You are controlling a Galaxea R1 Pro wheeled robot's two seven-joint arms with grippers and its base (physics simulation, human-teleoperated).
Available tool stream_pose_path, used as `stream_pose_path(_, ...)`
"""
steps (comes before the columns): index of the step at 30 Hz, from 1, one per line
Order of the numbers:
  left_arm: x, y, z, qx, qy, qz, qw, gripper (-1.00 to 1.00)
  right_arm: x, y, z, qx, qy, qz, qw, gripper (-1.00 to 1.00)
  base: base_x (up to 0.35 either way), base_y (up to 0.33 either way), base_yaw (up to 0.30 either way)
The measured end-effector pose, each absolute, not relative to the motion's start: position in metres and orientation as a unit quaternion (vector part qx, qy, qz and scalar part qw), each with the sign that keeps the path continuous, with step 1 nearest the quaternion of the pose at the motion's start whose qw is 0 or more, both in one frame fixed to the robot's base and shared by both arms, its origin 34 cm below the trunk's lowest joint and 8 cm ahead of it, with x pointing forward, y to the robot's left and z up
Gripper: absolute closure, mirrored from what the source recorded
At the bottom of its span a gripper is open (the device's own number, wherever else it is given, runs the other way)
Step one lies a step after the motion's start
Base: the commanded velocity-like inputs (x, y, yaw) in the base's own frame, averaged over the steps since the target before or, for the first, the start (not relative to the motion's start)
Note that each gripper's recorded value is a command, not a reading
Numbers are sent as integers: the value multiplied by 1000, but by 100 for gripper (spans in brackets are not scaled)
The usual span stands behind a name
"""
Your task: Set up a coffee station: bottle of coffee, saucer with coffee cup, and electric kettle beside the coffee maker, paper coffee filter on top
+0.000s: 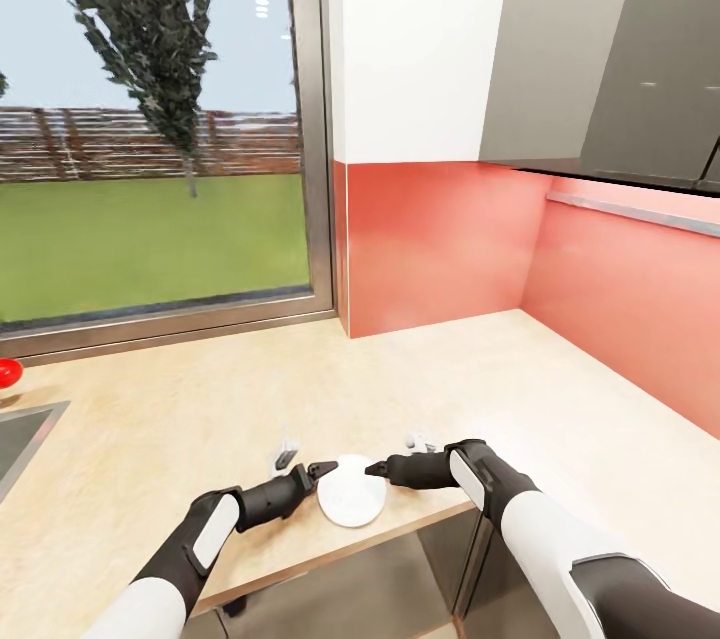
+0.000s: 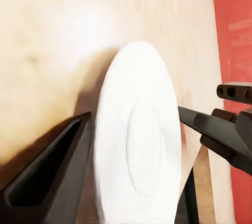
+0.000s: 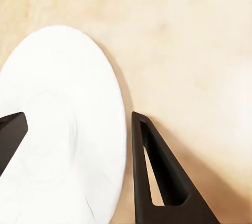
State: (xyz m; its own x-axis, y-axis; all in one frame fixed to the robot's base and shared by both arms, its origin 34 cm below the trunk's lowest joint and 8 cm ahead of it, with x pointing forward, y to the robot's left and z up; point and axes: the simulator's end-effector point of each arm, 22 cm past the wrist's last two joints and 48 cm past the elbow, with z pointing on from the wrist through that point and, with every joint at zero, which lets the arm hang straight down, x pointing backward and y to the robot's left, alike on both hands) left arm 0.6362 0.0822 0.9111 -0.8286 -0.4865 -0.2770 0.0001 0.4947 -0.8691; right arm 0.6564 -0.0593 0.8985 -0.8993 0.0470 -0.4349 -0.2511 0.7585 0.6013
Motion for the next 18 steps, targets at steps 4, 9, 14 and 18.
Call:
stream_pose_path(4,635,80,912,-157,821,-490,248,-100,656,-59,899,-56,912,343,217,-100,0,0,0)
stream_pose_path(9,629,74,912,-165,818,-502,227,-100,656,-59,899,-56,912,343,217,-100,0,0,0)
stream_pose_path(14,625,70,911,-165,818,-508,213,-100,656,-59,899,-56,912,343,217,-100,0,0,0)
stream_pose_path(18,623,66,911,-166,817,-511,208,-100,656,-59,898,-57,912,342,218,-100,0,0,0)
